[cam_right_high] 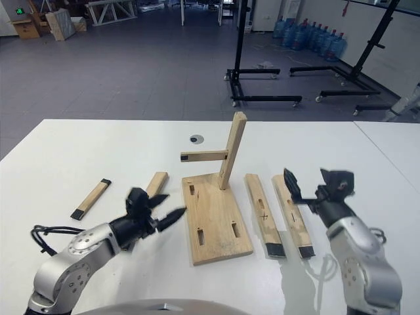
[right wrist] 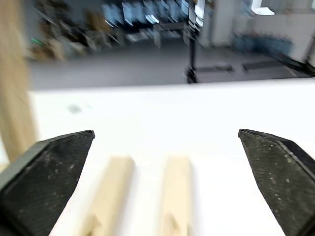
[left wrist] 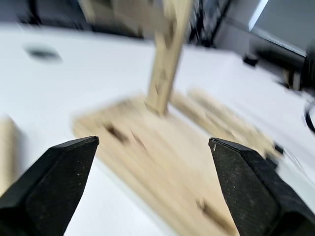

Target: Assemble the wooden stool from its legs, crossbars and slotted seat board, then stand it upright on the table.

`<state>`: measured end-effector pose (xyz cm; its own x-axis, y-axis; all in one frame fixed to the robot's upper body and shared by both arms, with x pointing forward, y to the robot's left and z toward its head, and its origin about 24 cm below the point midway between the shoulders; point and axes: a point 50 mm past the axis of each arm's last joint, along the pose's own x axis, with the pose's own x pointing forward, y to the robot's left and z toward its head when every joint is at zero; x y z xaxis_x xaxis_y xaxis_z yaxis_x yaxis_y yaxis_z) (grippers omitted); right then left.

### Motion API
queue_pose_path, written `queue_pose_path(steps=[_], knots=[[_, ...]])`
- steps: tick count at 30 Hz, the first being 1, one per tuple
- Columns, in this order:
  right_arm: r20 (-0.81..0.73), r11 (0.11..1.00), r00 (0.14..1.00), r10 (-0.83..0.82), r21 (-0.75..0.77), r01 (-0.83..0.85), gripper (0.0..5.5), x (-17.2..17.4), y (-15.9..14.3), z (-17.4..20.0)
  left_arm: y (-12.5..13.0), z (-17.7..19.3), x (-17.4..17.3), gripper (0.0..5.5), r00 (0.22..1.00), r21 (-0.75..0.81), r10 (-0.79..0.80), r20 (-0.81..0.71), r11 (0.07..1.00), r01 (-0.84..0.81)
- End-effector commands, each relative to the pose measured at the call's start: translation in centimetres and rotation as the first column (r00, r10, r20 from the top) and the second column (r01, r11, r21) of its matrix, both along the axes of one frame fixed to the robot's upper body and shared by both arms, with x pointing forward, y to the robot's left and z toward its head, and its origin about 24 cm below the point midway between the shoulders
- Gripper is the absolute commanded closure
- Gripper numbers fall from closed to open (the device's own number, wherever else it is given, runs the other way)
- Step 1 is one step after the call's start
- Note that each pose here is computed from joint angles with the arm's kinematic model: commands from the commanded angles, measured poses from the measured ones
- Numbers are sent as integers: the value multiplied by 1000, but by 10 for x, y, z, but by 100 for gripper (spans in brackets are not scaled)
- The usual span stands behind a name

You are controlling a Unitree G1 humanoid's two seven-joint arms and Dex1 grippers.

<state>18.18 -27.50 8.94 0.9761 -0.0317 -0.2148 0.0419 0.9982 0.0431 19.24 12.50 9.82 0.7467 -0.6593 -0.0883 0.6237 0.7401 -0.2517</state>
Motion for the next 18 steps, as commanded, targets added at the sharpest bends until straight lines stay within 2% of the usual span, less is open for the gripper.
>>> queue_pose_path(steps=[1,7,10,14,18], knots=[[-120,999,992,-35,12,37,13,-18,6,-15,4,8,-1,138,990,-37,124,63,992,-122],[-349,999,937,-21,33,34,13,-34,5,-40,24,-2,14,138,926,-7,373,62,928,-373],[-471,1000,882,3,7,1,63,-43,4,-53,29,-1,22,138,891,-8,444,93,896,-445],[-562,1000,827,8,17,2,130,-51,-6,-73,24,-3,28,138,880,-2,463,108,885,-465],[-598,999,801,9,47,23,207,-56,-21,-95,21,-3,32,138,873,-8,475,115,879,-477]])
